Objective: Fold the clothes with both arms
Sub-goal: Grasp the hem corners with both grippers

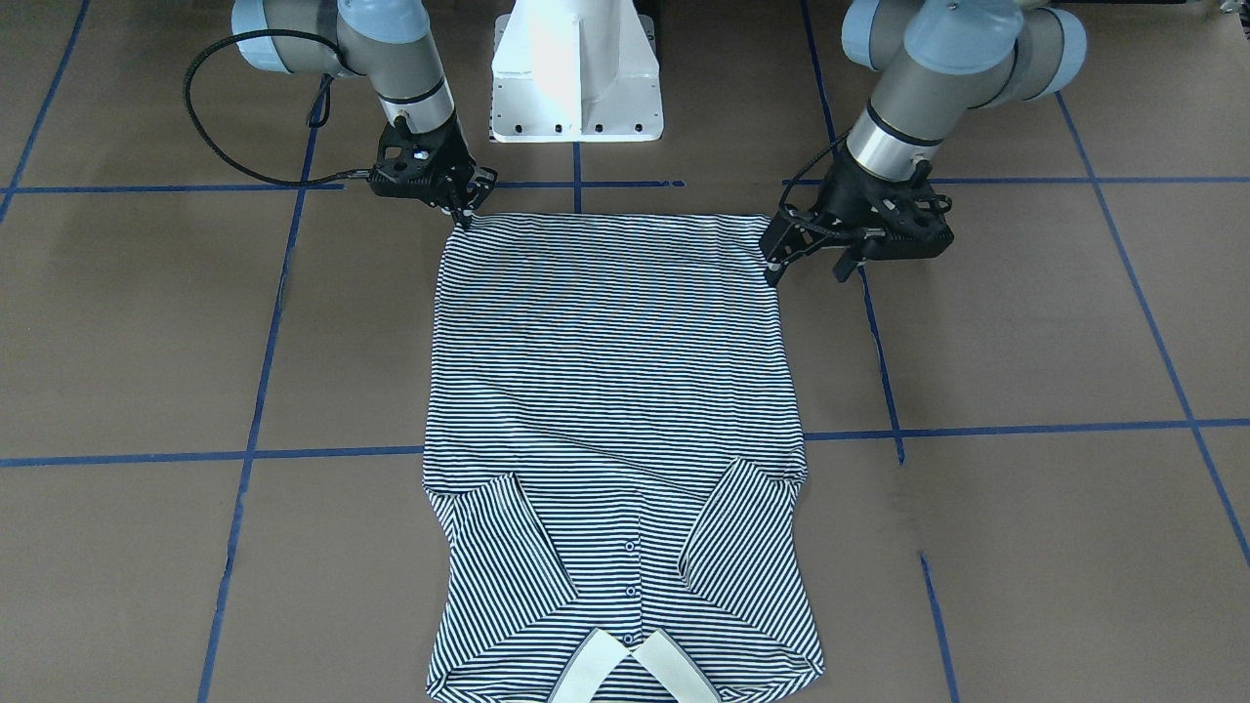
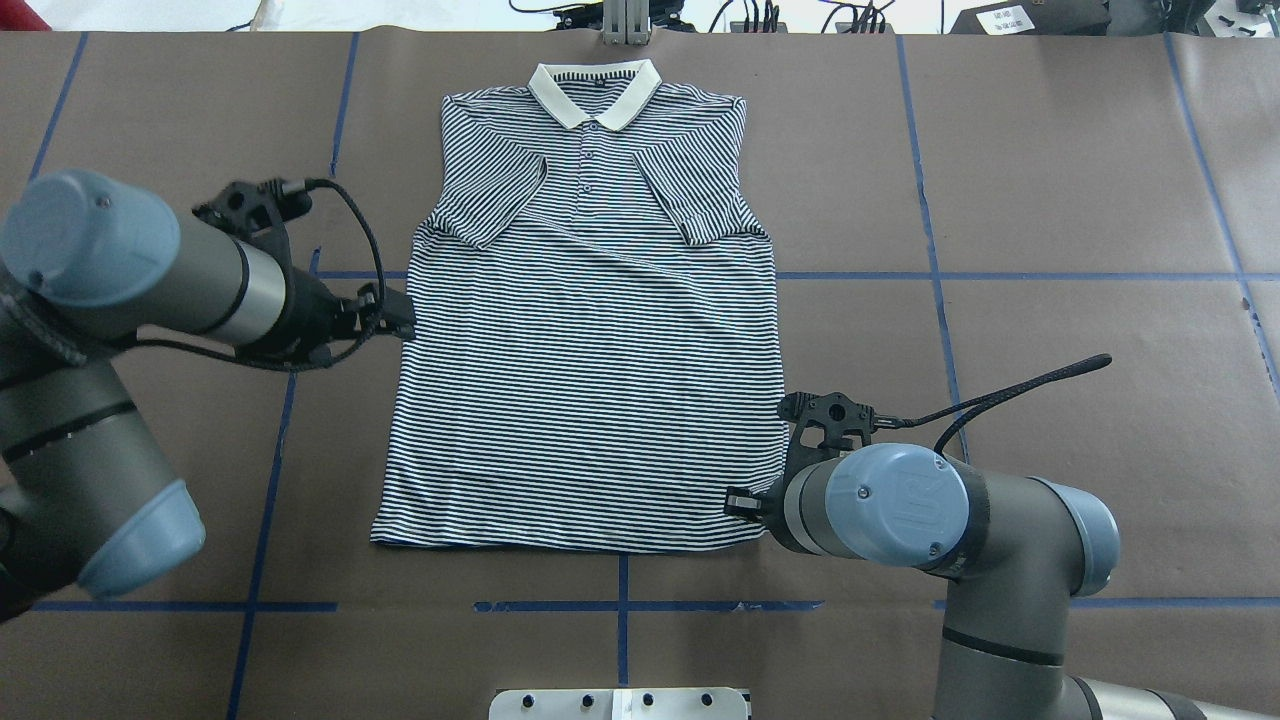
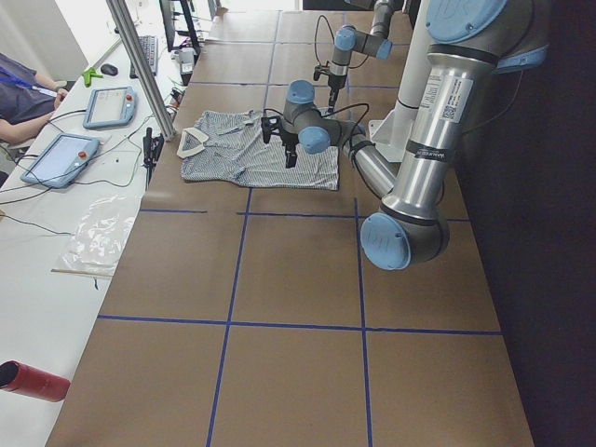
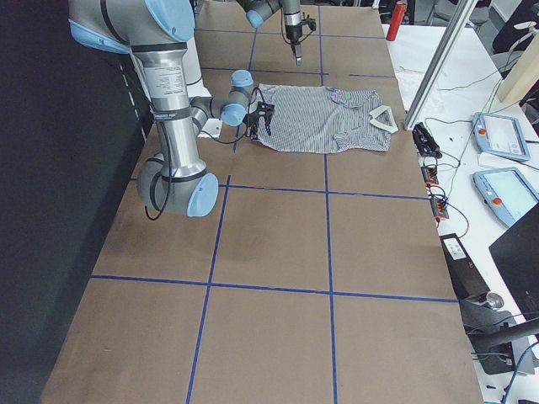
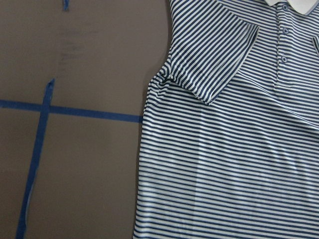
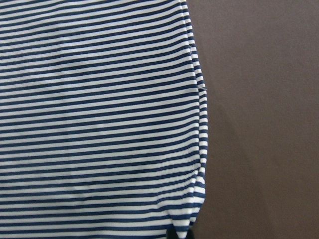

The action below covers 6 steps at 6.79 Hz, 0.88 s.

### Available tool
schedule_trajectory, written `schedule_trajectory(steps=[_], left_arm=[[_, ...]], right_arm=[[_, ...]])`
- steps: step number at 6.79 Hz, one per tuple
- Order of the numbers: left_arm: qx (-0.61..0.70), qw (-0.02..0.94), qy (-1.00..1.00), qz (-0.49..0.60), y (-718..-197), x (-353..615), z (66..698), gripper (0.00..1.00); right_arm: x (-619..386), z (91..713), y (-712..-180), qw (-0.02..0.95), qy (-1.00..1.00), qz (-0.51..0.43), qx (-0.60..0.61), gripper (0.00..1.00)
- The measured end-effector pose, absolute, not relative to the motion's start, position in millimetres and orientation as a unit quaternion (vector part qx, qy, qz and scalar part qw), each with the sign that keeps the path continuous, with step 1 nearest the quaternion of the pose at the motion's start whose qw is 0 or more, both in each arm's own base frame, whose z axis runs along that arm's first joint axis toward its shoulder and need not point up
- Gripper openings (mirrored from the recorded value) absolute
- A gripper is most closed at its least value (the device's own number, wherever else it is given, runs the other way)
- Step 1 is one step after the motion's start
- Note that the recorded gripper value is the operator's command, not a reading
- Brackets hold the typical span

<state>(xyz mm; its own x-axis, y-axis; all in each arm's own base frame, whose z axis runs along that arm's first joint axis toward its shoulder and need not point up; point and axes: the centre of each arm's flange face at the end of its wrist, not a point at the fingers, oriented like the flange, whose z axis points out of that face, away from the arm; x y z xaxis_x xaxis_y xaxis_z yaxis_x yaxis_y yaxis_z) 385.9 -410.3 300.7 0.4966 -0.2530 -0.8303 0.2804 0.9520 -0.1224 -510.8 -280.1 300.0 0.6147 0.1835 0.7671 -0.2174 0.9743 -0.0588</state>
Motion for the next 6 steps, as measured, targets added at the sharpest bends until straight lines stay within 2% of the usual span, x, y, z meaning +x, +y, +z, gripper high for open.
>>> schedule_trajectory(steps=[3, 6], left_arm=[[-0.024, 0.880, 0.421, -0.217, -310.3, 452.4, 331.5, 0.95], [-0.023, 0.894, 0.386, -0.227, -288.5, 481.8, 358.4, 0.92]], right_arm=[[-504.3, 288.6, -280.0, 0.891, -0.438, 0.113, 0.022, 0.00], [-501.3, 285.2, -282.8, 0.889, -0.442, 0.116, 0.024, 0.00]])
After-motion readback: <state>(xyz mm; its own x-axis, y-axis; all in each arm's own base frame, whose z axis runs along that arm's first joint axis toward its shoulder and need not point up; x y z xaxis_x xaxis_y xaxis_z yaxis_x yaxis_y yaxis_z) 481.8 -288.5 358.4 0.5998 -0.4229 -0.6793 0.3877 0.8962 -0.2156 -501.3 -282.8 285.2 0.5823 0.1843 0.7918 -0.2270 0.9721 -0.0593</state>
